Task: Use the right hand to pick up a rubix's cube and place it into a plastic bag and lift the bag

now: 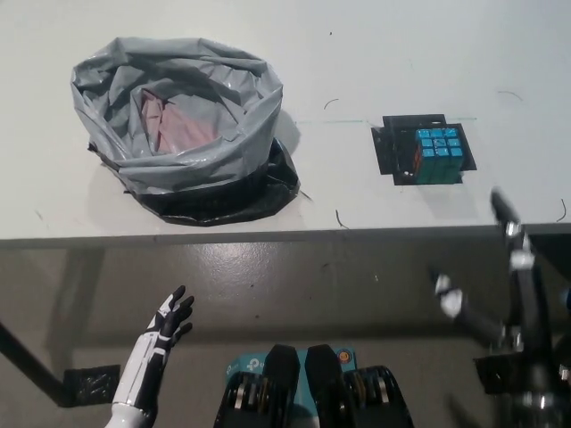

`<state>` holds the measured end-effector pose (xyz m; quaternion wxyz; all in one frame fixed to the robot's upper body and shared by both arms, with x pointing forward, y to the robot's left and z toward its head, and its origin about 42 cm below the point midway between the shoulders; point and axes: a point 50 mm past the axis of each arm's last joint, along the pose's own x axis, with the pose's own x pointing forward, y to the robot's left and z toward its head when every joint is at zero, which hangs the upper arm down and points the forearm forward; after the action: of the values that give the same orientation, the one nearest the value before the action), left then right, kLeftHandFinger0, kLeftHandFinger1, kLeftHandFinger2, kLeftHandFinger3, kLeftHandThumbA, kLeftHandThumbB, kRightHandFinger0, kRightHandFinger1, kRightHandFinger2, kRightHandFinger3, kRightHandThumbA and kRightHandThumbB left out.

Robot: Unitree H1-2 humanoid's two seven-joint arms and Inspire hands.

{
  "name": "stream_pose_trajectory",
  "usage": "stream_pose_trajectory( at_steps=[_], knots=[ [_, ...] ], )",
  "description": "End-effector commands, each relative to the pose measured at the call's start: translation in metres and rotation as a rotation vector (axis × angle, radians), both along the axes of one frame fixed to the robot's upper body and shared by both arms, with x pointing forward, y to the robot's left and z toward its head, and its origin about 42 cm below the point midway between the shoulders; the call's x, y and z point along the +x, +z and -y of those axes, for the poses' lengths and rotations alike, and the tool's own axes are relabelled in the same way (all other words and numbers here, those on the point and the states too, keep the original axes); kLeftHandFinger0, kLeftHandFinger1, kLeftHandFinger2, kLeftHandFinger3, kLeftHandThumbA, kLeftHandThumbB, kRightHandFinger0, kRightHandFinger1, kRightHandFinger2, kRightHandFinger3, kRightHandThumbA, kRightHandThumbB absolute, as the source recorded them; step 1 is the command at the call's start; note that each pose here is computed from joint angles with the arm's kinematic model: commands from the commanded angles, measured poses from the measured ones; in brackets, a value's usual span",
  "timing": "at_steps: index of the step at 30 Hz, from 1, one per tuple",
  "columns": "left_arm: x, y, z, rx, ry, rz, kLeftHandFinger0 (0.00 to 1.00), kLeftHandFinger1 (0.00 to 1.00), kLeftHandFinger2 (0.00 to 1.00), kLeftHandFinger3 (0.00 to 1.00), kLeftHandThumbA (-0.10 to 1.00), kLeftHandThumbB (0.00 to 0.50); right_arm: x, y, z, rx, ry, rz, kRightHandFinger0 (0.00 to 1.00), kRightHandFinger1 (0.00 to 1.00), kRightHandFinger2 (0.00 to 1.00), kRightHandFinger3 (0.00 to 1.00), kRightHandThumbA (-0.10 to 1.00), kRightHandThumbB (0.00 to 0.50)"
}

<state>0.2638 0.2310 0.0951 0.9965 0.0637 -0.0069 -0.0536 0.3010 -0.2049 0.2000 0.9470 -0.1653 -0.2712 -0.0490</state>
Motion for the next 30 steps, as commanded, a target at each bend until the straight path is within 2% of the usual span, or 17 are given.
stream_pose_trajectory(
  at_steps=[1, 4, 5, 12, 17, 21, 25, 30],
  knots=[
    [-0.003, 0.013, -0.001, -0.017, -0.026, 0.067, 1.0, 1.0, 1.0, 1.0, 1.0, 0.079, 0.034, 0.054, -0.003, -0.081, -0.126, 0.075, 1.0, 1.0, 1.0, 1.0, 0.71, 0.372],
    [-0.002, 0.011, 0.001, -0.026, -0.036, 0.06, 1.0, 1.0, 1.0, 1.0, 1.0, 0.098, 0.06, 0.068, -0.004, -0.088, -0.149, 0.043, 1.0, 1.0, 1.0, 1.0, 0.75, 0.393],
    [-0.002, 0.011, 0.003, -0.028, -0.041, 0.056, 1.0, 1.0, 1.0, 1.0, 1.0, 0.104, 0.069, 0.072, -0.003, -0.089, -0.157, 0.03, 1.0, 1.0, 1.0, 1.0, 0.75, 0.384],
    [-0.002, 0.012, 0.005, -0.035, -0.05, 0.059, 1.0, 1.0, 1.0, 1.0, 1.0, 0.098, 0.125, 0.087, -0.005, -0.096, -0.207, -0.035, 1.0, 1.0, 1.0, 1.0, 0.84, 0.387],
    [0.0, 0.013, 0.005, -0.026, -0.053, 0.07, 1.0, 1.0, 1.0, 1.0, 1.0, 0.101, 0.162, 0.094, -0.006, -0.099, -0.236, -0.1, 1.0, 1.0, 1.0, 1.0, 0.81, 0.41],
    [0.0, 0.014, 0.005, -0.033, -0.056, 0.073, 1.0, 1.0, 1.0, 1.0, 1.0, 0.092, 0.182, 0.087, -0.011, -0.119, -0.264, -0.158, 1.0, 1.0, 1.0, 1.0, 0.88, 0.448],
    [0.0, 0.013, 0.005, -0.027, -0.058, 0.075, 1.0, 1.0, 1.0, 1.0, 1.0, 0.082, 0.198, 0.081, -0.011, -0.119, -0.274, -0.211, 1.0, 1.0, 1.0, 1.0, 0.86, 0.447],
    [0.0, 0.014, 0.004, -0.024, -0.055, 0.073, 1.0, 1.0, 1.0, 1.0, 1.0, 0.092, 0.213, 0.077, -0.01, -0.108, -0.271, -0.279, 1.0, 1.0, 1.0, 1.0, 0.87, 0.444]
  ],
)
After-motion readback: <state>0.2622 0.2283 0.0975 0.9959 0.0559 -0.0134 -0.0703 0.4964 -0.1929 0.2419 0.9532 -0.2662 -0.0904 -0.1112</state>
